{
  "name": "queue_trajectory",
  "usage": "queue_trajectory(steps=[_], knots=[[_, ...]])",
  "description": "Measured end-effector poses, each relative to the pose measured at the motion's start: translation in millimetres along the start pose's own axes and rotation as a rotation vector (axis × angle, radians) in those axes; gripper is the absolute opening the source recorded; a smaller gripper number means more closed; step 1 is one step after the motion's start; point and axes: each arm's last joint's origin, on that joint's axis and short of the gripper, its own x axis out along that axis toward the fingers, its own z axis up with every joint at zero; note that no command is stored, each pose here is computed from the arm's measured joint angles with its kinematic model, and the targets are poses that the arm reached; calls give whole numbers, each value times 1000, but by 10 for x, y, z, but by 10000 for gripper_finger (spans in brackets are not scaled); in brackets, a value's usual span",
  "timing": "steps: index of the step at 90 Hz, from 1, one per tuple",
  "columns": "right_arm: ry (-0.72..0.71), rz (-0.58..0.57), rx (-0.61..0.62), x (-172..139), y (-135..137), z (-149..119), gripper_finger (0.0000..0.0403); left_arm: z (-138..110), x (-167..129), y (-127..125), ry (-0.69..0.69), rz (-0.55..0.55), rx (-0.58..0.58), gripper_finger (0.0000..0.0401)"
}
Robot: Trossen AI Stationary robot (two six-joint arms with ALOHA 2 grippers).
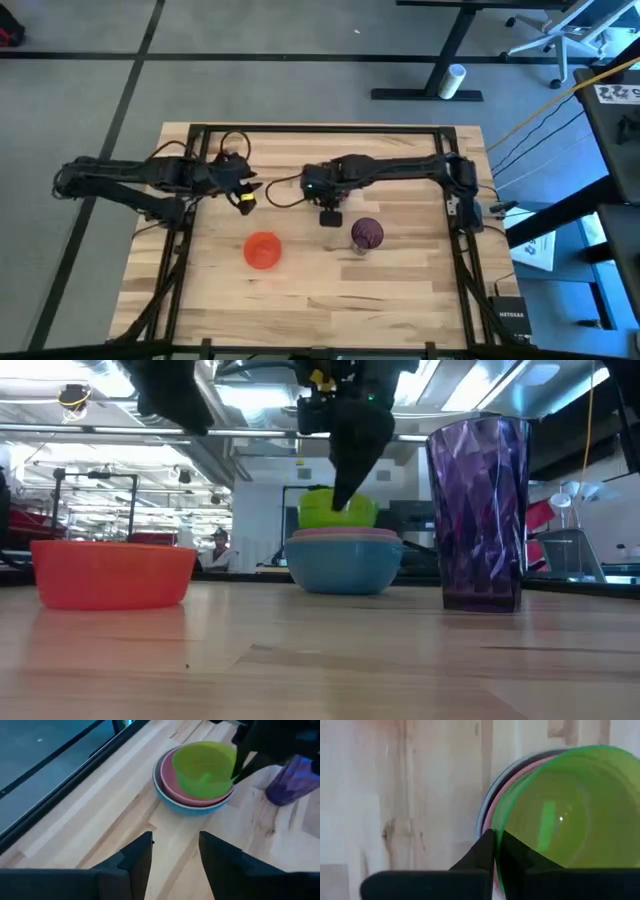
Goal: Nest bowls inside each other
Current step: Stack the green bowl on top of the pink bowl
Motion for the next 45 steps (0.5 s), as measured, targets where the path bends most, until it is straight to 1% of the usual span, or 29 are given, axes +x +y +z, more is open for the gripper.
queue_trajectory(steps=[15, 26, 38, 45], knots=[[10, -12, 37, 3, -131, -23, 0, 0, 0, 0, 0, 0, 4, 145], [8, 3, 47, 5, -152, -25, 4, 0, 0, 0, 0, 0, 20, 145], [0, 55, 44, 5, -122, -20, 22, -1, 0, 0, 1, 0, 26, 145], [1, 58, 45, 4, -109, -19, 36, -2, 0, 1, 2, 1, 35, 145]])
